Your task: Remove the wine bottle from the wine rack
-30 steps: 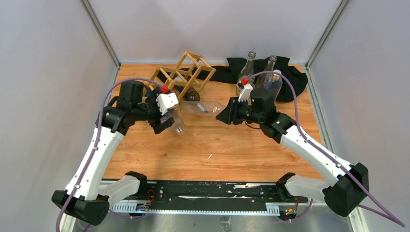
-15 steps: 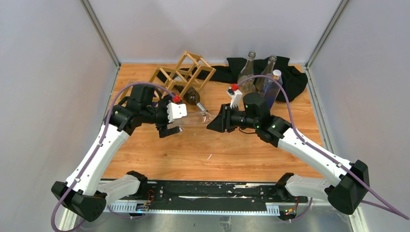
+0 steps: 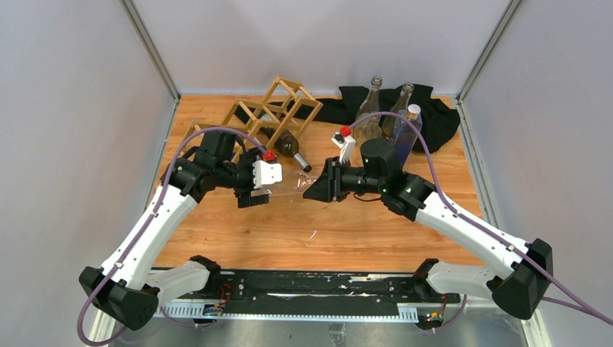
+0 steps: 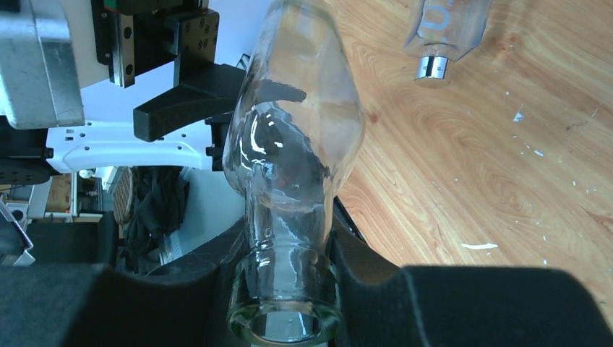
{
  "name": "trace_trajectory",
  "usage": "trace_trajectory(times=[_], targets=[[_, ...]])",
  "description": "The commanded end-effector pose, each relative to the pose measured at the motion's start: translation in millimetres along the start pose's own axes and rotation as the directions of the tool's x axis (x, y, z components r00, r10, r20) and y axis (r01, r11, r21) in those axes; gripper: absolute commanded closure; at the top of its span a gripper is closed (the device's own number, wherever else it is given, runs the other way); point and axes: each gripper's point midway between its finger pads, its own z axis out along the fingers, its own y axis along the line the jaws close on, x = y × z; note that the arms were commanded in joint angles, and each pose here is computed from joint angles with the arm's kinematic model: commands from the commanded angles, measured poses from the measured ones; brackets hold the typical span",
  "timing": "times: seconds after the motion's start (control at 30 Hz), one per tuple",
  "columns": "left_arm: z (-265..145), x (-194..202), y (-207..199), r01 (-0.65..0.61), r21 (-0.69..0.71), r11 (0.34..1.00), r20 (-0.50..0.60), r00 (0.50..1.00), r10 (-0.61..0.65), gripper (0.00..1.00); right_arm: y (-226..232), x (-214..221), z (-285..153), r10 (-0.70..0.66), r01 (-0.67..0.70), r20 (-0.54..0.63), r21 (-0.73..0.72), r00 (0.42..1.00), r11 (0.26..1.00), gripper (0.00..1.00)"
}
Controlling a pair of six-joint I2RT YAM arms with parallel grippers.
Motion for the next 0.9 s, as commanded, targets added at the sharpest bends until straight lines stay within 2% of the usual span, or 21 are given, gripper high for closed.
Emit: trace_trajectory(times=[0.0,0.07,0.17,0.27,0.3,0.33,0.37,0.4,0.43,0.47,0.6,0.7,0.77,0.87], targets=[[3.8,-2.1,-1.2,-0.013,0.021,1.0,0.007,1.0,0.013,0.18,47.7,-21.2,-10.6,-0.06,0.066,0.05,-0.136,0.997,0.988,1.0],[4.7,-2.2,-1.9,-0.007,0.025,1.0,0.009,1.0,0.007,0.27,52.1,-22.3,-11.8,-0.067,0.074,0.05,-0.152,0.997,0.986,1.0],[5.7,-3.1,-3.4,-0.017,0.032,0.999,0.016,1.0,0.016,0.48,56.3,-23.4,-12.4,-0.071,0.079,0.051,-0.168,0.996,0.983,1.0],[2.4,-7.3,-1.8,-0.041,0.023,0.999,0.027,0.999,0.041,0.83,53.1,-21.6,-12.6,-0.078,0.084,0.045,-0.153,0.996,0.985,0.98],[0.6,-9.2,-0.5,-0.049,0.015,0.999,0.03,0.998,0.048,0.91,50.9,-20.1,-13.7,-0.08,0.085,0.041,-0.141,0.996,0.986,0.87],[-1.1,-10.8,0.3,-0.055,0.009,0.998,0.035,0.998,0.055,0.98,49.0,-20.9,-14.4,-0.086,0.091,0.046,-0.129,0.995,0.988,0.69],[-2.6,-12.1,-0.2,-0.061,0.005,0.998,0.04,0.997,0.061,1.0,46.9,-20.4,-17.2,-0.091,0.096,0.05,-0.111,0.995,0.989,0.48],[-4.3,-13.5,-0.9,-0.067,0.001,0.998,0.046,0.997,0.067,1.0,45.1,-22.3,-19.1,-0.104,0.11,0.063,-0.095,0.993,0.989,0.39],[-5.7,-15.3,-2.4,-0.068,0.0,0.998,0.056,0.996,0.068,1.0,43.2,-23.9,-23.7,-0.117,0.123,0.079,-0.072,0.99,0.99,0.24],[-6.9,-17.2,-4.3,-0.066,0.002,0.998,0.066,0.996,0.065,1.0,42.0,-26.6,-28.1,-0.13,0.136,0.1,-0.053,0.986,0.989,0.16],[-10.9,-33.1,-6.8,0.015,-0.009,1.0,0.142,0.99,-0.013,1.0,41.2,-38.2,-48.2,-0.191,0.195,0.204,0.0,0.96,0.981,0.11],[-11.9,-50.1,-8.6,0.118,0.013,0.993,0.219,0.969,-0.118,1.0,42.5,-46.2,-63.9,-0.237,0.237,0.28,0.032,0.93,0.971,0.09],[-13.5,-61.8,-10.2,0.191,0.043,0.981,0.265,0.944,-0.195,1.0,44.4,-50.4,-73.2,-0.263,0.261,0.313,0.05,0.912,0.964,0.08],[-19.3,-86.8,-7.9,0.304,0.092,0.948,0.354,0.88,-0.317,1.0,47.5,-53.9,-81.8,-0.289,0.285,0.34,0.061,0.895,0.956,0.07]])
